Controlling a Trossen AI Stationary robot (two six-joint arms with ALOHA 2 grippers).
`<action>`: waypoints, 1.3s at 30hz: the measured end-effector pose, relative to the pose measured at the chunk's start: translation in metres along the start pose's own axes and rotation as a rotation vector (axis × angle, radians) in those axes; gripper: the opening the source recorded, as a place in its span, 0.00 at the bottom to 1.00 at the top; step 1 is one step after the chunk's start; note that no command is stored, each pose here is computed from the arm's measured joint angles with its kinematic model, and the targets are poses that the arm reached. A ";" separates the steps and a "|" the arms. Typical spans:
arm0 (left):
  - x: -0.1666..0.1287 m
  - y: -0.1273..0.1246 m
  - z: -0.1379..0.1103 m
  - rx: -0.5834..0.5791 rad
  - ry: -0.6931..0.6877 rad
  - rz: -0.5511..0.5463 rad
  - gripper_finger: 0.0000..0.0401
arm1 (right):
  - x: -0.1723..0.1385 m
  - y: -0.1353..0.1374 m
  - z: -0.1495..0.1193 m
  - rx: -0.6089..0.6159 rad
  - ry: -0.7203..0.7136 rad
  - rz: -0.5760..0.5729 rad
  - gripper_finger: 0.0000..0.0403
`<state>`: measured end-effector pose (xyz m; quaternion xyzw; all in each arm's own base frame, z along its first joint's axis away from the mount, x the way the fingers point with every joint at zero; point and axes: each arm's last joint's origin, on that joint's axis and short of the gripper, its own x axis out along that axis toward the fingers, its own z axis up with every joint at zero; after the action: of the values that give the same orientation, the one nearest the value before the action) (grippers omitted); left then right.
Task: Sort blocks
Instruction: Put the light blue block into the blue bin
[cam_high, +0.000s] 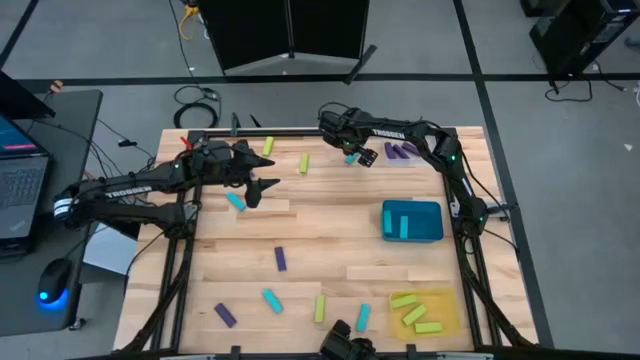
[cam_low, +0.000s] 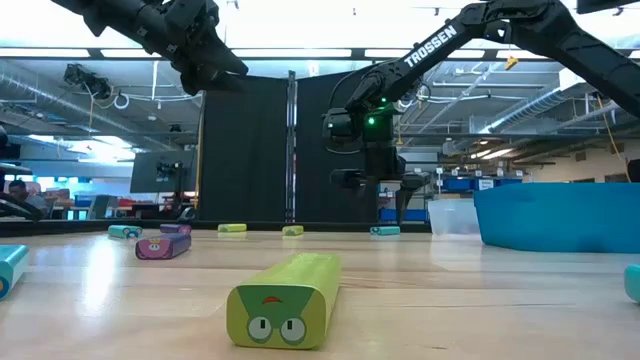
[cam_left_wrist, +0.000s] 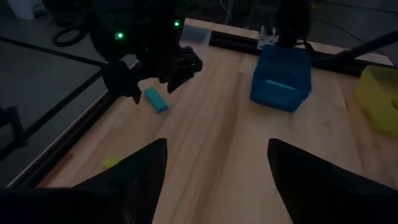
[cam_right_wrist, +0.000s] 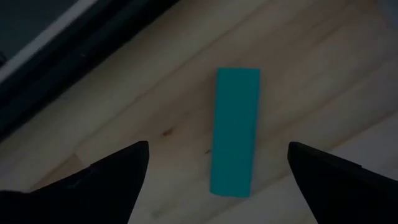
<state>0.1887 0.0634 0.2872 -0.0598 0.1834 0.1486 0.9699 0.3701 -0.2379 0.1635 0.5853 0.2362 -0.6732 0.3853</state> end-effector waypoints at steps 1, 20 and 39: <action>0.000 0.000 0.000 0.000 0.002 0.014 0.71 | 0.000 0.001 0.000 0.004 0.001 0.009 0.98; -0.001 0.002 -0.001 -0.003 0.008 0.060 0.71 | 0.012 0.003 0.002 0.063 -0.019 0.011 0.97; -0.001 0.001 -0.001 0.015 0.013 0.050 0.71 | 0.019 -0.001 -0.002 0.104 -0.005 -0.002 0.84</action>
<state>0.1869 0.0643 0.2861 -0.0490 0.1921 0.1709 0.9651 0.3700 -0.2399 0.1444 0.6027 0.2005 -0.6863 0.3542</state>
